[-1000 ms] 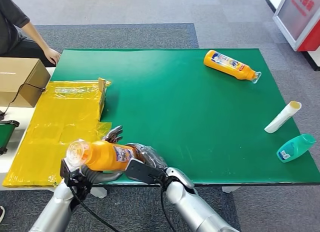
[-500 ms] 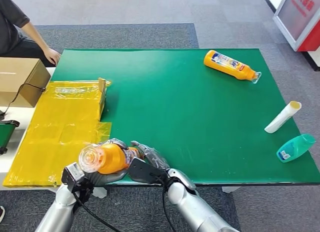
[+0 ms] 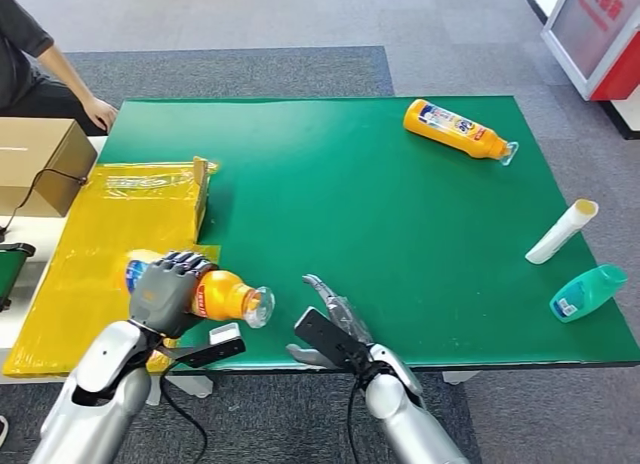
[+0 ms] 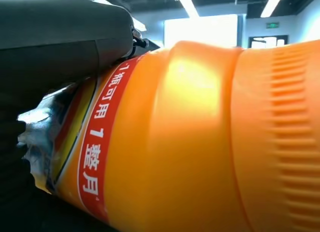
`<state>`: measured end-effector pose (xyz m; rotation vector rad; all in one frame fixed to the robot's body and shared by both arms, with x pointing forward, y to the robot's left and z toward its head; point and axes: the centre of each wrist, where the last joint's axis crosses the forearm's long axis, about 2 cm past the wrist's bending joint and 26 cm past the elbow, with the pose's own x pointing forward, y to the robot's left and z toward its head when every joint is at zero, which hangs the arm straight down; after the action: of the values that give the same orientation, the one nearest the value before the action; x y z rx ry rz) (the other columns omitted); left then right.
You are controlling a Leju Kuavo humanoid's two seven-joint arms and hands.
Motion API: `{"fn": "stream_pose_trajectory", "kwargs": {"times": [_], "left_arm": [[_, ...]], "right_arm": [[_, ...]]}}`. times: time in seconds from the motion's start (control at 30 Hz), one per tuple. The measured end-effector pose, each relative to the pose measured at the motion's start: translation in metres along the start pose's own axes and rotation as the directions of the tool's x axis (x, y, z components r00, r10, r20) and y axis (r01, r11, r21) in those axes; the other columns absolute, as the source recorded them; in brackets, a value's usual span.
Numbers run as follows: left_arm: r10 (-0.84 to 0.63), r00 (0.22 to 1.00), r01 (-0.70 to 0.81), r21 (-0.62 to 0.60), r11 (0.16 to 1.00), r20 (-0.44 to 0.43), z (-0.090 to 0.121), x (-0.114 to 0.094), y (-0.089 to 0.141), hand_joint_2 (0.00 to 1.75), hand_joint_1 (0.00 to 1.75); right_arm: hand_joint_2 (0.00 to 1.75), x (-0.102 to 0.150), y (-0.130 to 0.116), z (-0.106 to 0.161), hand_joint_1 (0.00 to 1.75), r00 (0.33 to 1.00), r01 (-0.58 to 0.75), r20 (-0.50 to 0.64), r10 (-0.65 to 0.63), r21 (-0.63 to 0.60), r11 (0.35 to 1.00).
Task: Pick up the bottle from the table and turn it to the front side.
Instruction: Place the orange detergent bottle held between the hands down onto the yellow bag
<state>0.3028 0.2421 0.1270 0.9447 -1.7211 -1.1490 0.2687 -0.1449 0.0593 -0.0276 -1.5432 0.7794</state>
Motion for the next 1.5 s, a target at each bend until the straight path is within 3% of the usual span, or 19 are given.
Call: {"fn": "stream_pose_trajectory", "kwargs": {"times": [0.23,0.4,0.5,0.53,0.57,0.63,0.67,0.7,0.77,0.9,0.97,1.03,1.1,1.17,1.23,1.37,1.5], "left_arm": [[-0.286,0.951,0.275,-0.098,0.956,-0.120,-0.004,-0.065,0.012,1.75,1.75],[-0.349,0.922,0.310,-0.222,0.924,-0.165,0.004,-0.102,0.001,1.75,1.75],[-0.355,0.916,0.299,-0.269,0.915,-0.188,0.010,-0.113,-0.008,1.75,1.73],[-0.355,0.914,0.295,-0.278,0.914,-0.196,0.010,-0.116,-0.009,1.75,1.58],[-0.355,0.913,0.292,-0.284,0.913,-0.203,0.009,-0.118,-0.010,1.75,1.25],[-0.354,0.911,0.285,-0.293,0.912,-0.214,0.006,-0.121,-0.012,1.75,0.39],[-0.350,0.911,0.281,-0.295,0.913,-0.218,0.005,-0.122,-0.012,1.75,0.10],[-0.342,0.913,0.272,-0.294,0.916,-0.222,0.003,-0.123,-0.013,1.75,0.00],[-0.303,0.923,0.233,-0.282,0.931,-0.236,0.001,-0.124,-0.014,1.75,0.00],[-0.106,0.957,0.042,-0.231,0.972,-0.271,0.000,-0.122,-0.019,0.00,0.00],[0.048,0.960,-0.105,-0.196,0.975,-0.277,0.002,-0.119,-0.022,0.00,0.00],[0.283,0.927,-0.320,-0.127,0.939,-0.246,0.003,-0.113,-0.022,0.87,0.00],[0.556,0.817,-0.564,-0.016,0.825,-0.155,0.006,-0.103,-0.019,1.75,0.00],[0.744,0.666,-0.742,0.062,0.668,-0.051,0.015,-0.085,-0.018,1.75,0.00],[0.842,0.539,-0.840,0.096,0.535,0.018,0.030,-0.065,-0.021,1.75,0.00],[0.932,0.352,-0.928,0.163,0.335,0.091,0.061,-0.033,-0.031,1.75,0.00],[0.969,0.207,-0.963,0.200,0.178,0.133,0.081,-0.022,-0.045,1.75,0.00]], "right_arm": [[1.75,-0.007,-0.006,0.011,0.00,1.000,0.021,-0.006,-0.022,-0.031,0.999],[1.75,-0.011,-0.006,0.014,0.00,0.999,0.041,-0.003,-0.041,-0.030,0.999],[1.75,-0.011,-0.006,0.015,0.00,0.999,0.049,-0.001,-0.049,-0.029,0.998],[1.75,-0.011,-0.006,0.015,0.00,0.999,0.052,0.000,-0.052,-0.027,0.998],[1.75,-0.012,-0.006,0.015,0.00,0.999,0.054,0.000,-0.054,-0.025,0.998],[1.75,-0.012,-0.006,0.015,0.00,0.998,0.056,0.001,-0.056,-0.022,0.998],[1.75,-0.012,-0.006,0.015,0.00,0.998,0.057,0.001,-0.057,-0.022,0.998],[1.75,-0.012,-0.006,0.015,0.00,0.998,0.059,0.002,-0.059,-0.021,0.998],[1.75,-0.012,-0.005,0.015,0.00,0.998,0.062,0.003,-0.062,-0.021,0.998],[1.75,-0.013,-0.003,0.018,0.00,0.997,0.076,-0.003,-0.076,-0.019,0.997],[1.75,-0.015,-0.001,0.021,0.00,0.996,0.085,-0.010,-0.085,-0.019,0.996],[1.75,-0.015,0.000,0.024,0.00,0.995,0.094,-0.017,-0.095,-0.024,0.995],[1.75,-0.017,0.001,0.028,0.00,0.994,0.104,-0.027,-0.105,-0.035,0.994],[1.75,-0.020,0.001,0.034,0.00,0.992,0.114,-0.041,-0.116,-0.050,0.992],[1.75,-0.023,0.001,0.040,0.00,0.991,0.121,-0.054,-0.125,-0.067,0.990],[1.75,-0.028,0.001,0.050,0.00,0.988,0.125,-0.078,-0.132,-0.088,0.988],[1.75,-0.030,0.001,0.056,0.00,0.987,0.127,-0.088,-0.136,-0.097,0.987]]}}
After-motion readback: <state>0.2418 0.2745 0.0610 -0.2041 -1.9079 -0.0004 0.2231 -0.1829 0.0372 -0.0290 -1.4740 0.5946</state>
